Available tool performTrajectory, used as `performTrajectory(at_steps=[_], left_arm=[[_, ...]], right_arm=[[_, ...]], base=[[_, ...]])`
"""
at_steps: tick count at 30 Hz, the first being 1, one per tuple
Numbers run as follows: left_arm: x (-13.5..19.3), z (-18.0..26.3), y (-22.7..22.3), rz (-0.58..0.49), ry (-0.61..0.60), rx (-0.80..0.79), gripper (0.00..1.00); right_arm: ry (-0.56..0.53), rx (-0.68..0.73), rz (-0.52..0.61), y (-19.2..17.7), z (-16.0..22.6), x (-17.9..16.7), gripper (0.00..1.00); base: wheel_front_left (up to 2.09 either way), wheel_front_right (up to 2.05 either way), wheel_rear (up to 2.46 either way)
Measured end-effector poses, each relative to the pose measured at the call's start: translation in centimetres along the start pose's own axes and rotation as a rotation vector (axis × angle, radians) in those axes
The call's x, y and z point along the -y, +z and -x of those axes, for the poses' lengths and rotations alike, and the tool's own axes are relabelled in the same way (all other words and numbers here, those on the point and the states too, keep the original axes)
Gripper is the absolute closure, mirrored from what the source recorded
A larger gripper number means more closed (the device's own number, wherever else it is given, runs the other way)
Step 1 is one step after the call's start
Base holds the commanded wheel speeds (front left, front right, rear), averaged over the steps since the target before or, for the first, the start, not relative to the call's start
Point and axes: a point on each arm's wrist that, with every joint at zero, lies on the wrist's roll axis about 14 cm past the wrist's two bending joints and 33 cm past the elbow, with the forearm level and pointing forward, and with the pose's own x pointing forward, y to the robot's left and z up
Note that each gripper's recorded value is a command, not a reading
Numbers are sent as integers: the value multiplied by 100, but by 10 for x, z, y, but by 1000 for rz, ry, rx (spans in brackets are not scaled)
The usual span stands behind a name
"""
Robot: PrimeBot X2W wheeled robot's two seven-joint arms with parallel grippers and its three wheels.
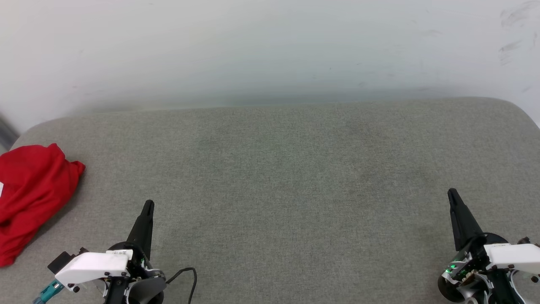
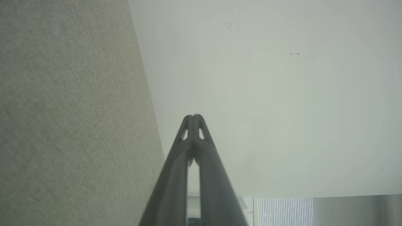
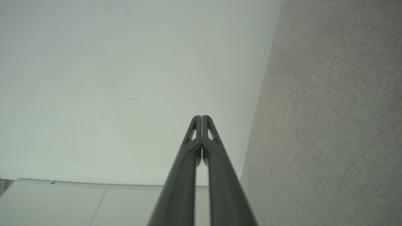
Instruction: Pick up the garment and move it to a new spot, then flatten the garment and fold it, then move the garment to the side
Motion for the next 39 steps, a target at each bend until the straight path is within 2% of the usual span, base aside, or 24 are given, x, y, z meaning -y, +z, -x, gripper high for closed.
performTrajectory(at_steps=[22,23,29,39], left_arm=[[0,0,0,0,0,0,100],[-1,0,0,0,2,0,0],[-28,14,-1,6,84,6,0],[-18,11,10,-89,60,57,0]], right_arm=[[0,0,0,0,0,0,100],[-2,0,0,0,0,1,0],[-89,13,-6,2,14,30,0],[-65,41,116,7,12,20,0]], base=[[0,0,0],[0,0,0],[0,0,0],[0,0,0]])
